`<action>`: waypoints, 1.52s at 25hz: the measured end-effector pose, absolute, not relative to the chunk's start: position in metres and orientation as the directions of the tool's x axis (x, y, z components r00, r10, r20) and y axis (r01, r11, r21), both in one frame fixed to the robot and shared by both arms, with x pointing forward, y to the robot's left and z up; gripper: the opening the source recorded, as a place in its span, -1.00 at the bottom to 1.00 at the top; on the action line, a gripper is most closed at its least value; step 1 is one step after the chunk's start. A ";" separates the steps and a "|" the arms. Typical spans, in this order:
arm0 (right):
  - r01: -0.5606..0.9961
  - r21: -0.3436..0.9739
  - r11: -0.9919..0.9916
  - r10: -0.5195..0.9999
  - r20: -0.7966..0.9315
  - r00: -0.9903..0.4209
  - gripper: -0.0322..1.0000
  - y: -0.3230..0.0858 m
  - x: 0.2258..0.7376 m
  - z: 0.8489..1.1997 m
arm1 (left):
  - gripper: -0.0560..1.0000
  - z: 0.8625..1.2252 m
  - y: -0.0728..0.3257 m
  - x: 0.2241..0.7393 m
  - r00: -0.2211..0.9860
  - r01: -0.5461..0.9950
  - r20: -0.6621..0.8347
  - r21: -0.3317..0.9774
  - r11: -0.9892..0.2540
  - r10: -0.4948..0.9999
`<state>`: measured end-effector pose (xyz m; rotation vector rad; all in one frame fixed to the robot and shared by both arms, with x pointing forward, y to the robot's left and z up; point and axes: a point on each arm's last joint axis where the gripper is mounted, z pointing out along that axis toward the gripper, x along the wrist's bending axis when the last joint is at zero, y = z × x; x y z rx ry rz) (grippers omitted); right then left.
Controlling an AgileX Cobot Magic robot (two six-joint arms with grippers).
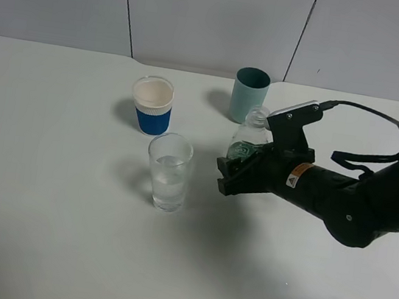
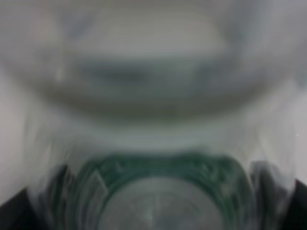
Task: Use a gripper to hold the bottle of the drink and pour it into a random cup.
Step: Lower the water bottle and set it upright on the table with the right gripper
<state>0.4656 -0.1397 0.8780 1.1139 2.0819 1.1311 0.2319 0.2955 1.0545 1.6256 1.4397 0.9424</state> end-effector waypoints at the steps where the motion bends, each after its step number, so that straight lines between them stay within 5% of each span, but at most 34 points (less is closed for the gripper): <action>1: 0.415 0.854 0.314 0.847 -0.055 -0.528 0.57 -0.140 0.466 0.878 | 0.99 1.055 0.295 0.232 0.094 0.438 0.044 0.895 -0.081 0.995; 18: 0.432 0.842 0.322 0.845 -0.050 -0.532 0.65 -0.140 0.464 0.881 | 0.99 1.055 0.295 0.232 0.094 0.438 0.044 0.895 -0.081 0.995; 38: 0.163 0.955 0.248 0.834 -0.125 -0.537 0.65 -0.149 0.453 0.972 | 0.99 1.055 0.295 0.232 0.094 0.438 0.044 0.895 -0.081 0.995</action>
